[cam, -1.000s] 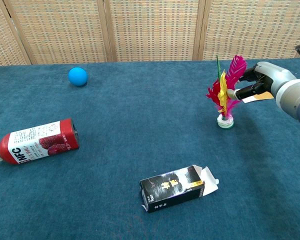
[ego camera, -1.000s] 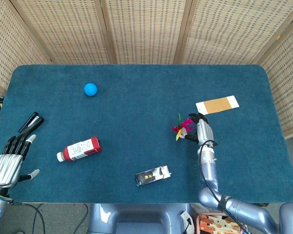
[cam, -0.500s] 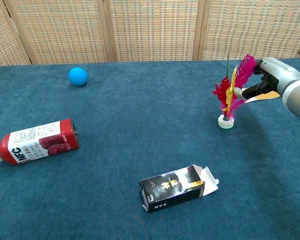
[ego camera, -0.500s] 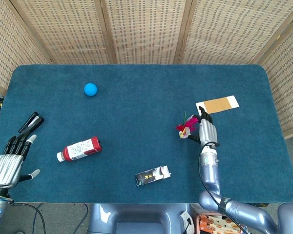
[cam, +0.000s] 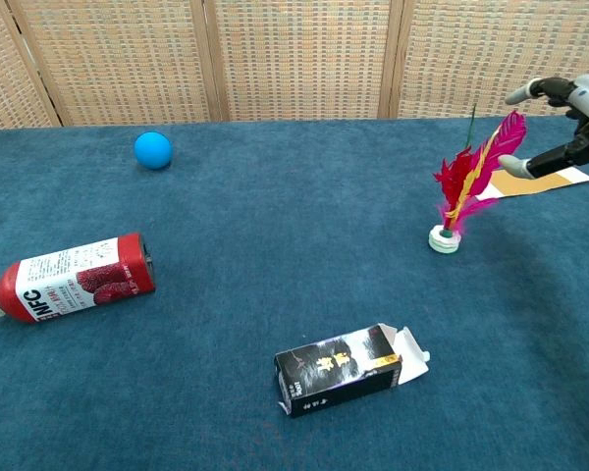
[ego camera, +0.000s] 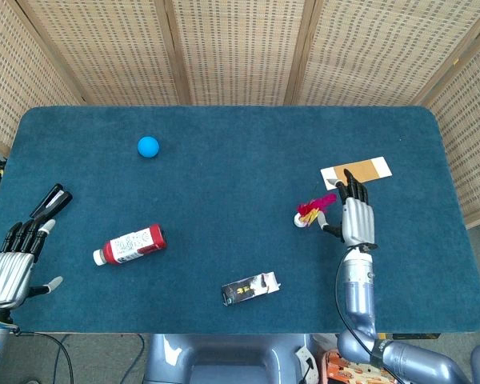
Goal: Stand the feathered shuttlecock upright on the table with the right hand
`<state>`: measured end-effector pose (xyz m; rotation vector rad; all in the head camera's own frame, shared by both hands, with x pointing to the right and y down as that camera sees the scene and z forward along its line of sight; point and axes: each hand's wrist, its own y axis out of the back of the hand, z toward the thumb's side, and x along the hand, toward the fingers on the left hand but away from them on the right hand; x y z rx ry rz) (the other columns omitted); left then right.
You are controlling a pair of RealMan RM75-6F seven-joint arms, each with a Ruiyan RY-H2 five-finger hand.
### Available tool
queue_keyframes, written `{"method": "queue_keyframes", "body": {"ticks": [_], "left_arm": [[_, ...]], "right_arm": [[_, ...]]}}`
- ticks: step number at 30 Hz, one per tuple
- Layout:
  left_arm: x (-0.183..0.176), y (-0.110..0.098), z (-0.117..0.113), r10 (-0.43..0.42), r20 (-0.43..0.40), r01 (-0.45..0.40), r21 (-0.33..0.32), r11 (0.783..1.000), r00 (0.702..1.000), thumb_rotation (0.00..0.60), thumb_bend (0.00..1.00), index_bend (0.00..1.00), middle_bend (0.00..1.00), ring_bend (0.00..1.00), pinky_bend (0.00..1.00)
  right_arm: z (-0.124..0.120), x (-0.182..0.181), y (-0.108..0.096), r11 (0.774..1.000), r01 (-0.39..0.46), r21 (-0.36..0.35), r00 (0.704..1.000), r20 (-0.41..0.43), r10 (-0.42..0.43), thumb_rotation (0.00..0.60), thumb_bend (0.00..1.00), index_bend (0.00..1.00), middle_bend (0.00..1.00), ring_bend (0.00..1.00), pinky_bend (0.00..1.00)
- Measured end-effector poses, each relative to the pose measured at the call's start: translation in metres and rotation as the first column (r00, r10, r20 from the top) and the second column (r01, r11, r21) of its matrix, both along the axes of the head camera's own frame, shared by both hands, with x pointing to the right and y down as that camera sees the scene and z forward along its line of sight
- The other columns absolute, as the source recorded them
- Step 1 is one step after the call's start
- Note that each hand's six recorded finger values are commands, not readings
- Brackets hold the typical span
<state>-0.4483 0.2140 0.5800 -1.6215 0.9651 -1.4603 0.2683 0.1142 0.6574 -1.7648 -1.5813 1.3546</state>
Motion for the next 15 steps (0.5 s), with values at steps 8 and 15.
{"method": "queue_keyframes", "body": {"ticks": [8,15], "left_arm": [[-0.009,-0.005,-0.001,-0.032,0.010,0.032,0.016,0.999,0.999,0.600,0.01,0.00,0.00,0.00,0.00],[-0.006,-0.004,-0.003,-0.017,0.022,0.016,0.029,0.999,1.000,0.600,0.01,0.00,0.00,0.00,0.00]], "right_arm": [[-0.031,0.050,0.033,0.994,0.079,0.078,0.994,-0.088,-0.072,0.600,0.26,0.02,0.00,0.00,0.00],[-0.044,0.114,0.082,0.975,0.220,0.014,0.898,-0.393,-0.197,0.600,0.16,0.00,0.00,0.00,0.00]]}}
